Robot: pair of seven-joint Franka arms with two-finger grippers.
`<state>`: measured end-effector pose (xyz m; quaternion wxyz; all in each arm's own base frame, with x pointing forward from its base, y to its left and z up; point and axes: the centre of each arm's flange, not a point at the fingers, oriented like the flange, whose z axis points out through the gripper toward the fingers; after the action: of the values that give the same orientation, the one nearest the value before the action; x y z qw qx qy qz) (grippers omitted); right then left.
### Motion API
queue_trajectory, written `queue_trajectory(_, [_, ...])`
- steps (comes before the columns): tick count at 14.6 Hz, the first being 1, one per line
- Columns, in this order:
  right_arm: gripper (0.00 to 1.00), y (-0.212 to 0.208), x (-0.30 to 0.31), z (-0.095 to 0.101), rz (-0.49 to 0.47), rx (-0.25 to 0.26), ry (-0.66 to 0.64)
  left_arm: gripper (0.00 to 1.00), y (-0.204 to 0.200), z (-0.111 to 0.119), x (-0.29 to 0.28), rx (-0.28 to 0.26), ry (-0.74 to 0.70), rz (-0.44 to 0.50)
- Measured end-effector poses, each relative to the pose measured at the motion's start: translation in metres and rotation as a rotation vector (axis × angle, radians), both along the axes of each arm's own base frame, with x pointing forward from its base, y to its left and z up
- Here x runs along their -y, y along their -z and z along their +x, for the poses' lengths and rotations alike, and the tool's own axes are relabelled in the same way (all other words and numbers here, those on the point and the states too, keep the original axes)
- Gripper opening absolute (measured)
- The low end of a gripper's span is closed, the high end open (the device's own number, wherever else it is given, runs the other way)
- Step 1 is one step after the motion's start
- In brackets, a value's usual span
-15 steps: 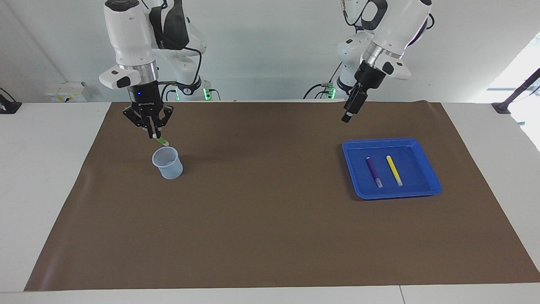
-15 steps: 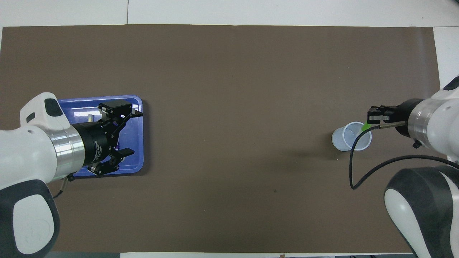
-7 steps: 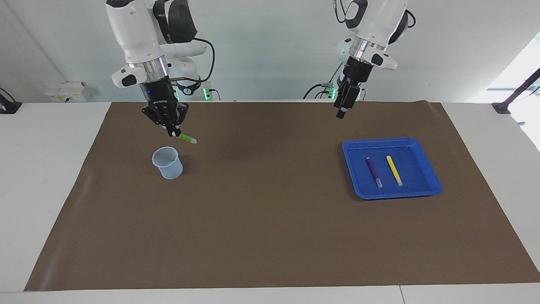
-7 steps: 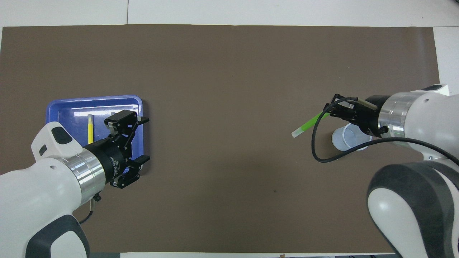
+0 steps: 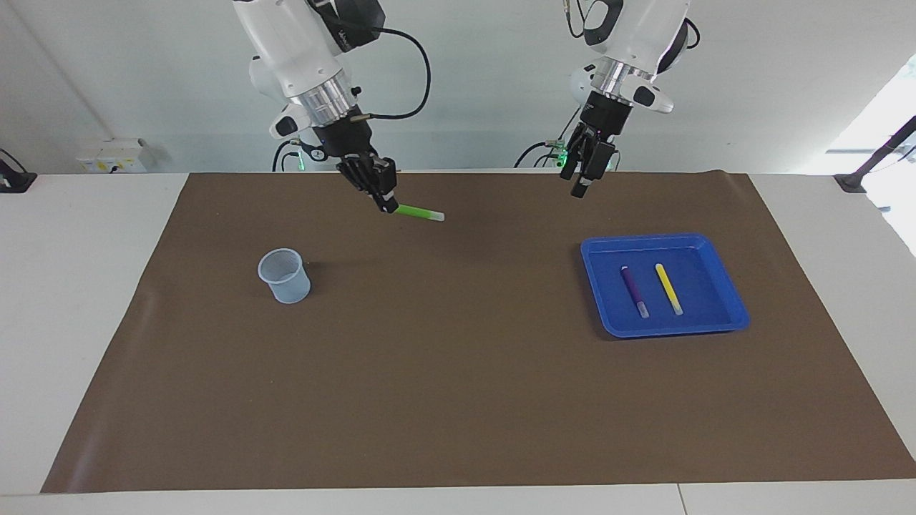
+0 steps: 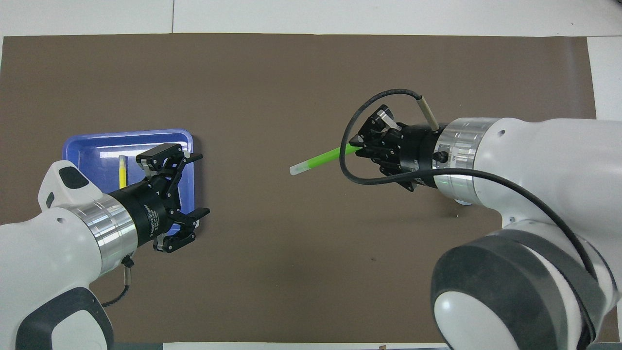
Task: Right arm passes pens to left for tray arrangement
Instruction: 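Carry the green pen with the right gripper toward the left gripper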
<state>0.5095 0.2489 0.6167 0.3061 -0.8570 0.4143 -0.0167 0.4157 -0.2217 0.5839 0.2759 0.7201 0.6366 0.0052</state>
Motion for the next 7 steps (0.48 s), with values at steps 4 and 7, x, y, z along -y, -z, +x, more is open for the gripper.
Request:
queue_trajectory(4, [0.17,-0.011,-0.042,-0.011,0.104,-0.057,0.092,1.00,-0.009,0.000,0.010,-0.096,-0.035,-0.044])
queue_trajectory(7, [0.17,-0.012,-0.065,-0.014,0.140,-0.097,0.111,1.00,-0.026,-0.001,0.008,-0.163,-0.075,-0.064])
